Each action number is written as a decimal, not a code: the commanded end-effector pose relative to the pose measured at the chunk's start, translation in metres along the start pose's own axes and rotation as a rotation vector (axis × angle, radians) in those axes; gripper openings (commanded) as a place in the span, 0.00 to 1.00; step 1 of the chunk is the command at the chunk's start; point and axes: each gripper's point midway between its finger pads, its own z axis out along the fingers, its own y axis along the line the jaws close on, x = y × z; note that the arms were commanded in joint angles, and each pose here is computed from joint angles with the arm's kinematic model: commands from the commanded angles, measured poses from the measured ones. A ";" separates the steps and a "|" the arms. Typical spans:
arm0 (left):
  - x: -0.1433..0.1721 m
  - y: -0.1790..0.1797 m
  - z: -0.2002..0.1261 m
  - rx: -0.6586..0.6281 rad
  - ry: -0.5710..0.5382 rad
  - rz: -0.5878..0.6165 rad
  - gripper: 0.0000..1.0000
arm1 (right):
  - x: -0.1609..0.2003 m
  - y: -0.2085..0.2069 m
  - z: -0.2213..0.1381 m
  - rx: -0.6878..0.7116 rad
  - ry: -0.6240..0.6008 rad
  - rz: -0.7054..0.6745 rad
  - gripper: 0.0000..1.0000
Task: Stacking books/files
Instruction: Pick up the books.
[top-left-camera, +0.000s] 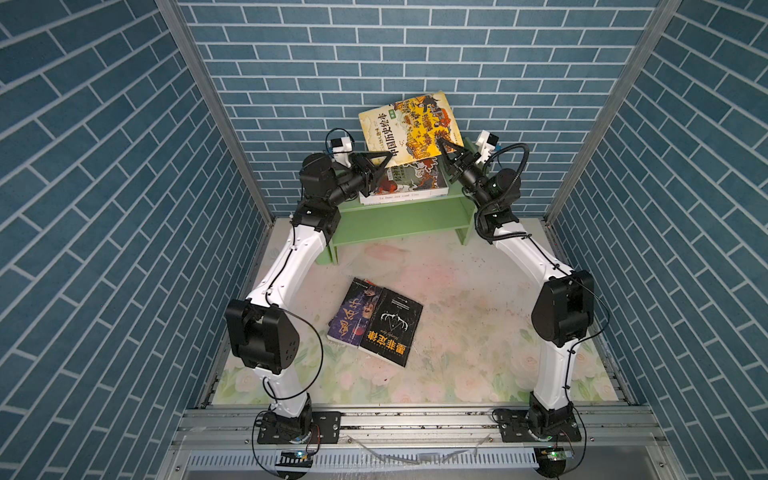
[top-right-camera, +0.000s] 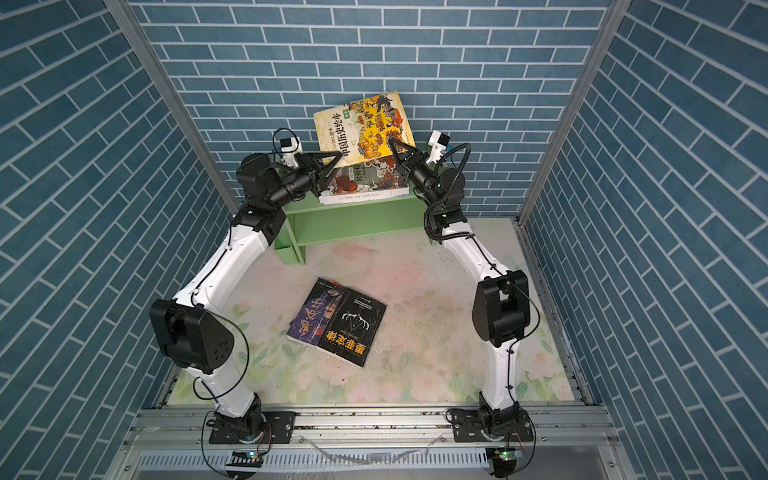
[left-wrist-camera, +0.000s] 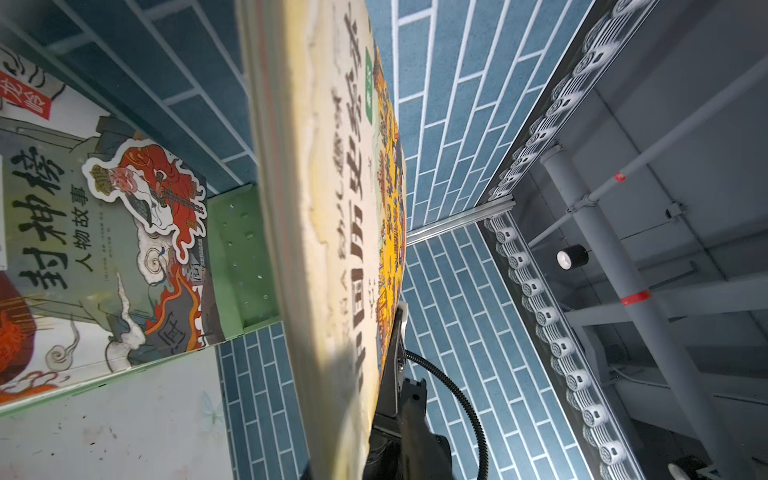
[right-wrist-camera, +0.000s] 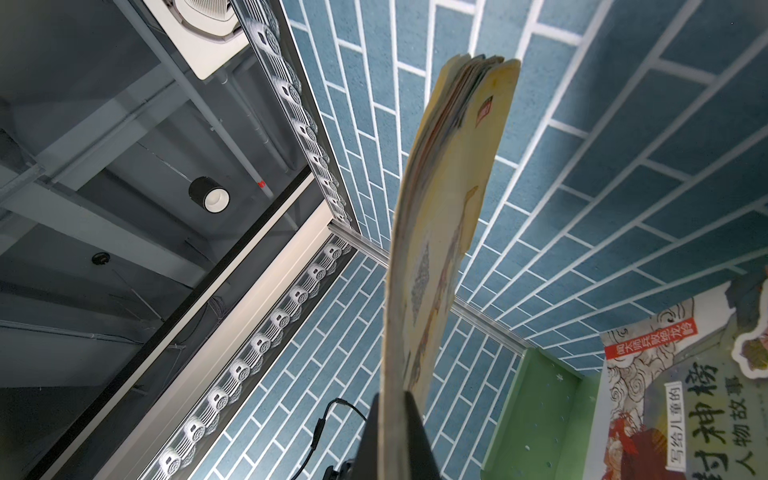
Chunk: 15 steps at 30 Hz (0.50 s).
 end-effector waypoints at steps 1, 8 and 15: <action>-0.006 -0.016 0.001 0.041 -0.003 0.060 0.18 | 0.007 0.025 0.002 -0.061 0.018 -0.001 0.00; -0.021 -0.015 -0.008 -0.034 -0.023 0.169 0.06 | 0.011 -0.018 -0.007 0.102 0.004 -0.004 0.00; -0.028 -0.003 0.001 -0.074 0.012 0.226 0.00 | 0.009 -0.058 -0.020 0.330 -0.020 -0.029 0.32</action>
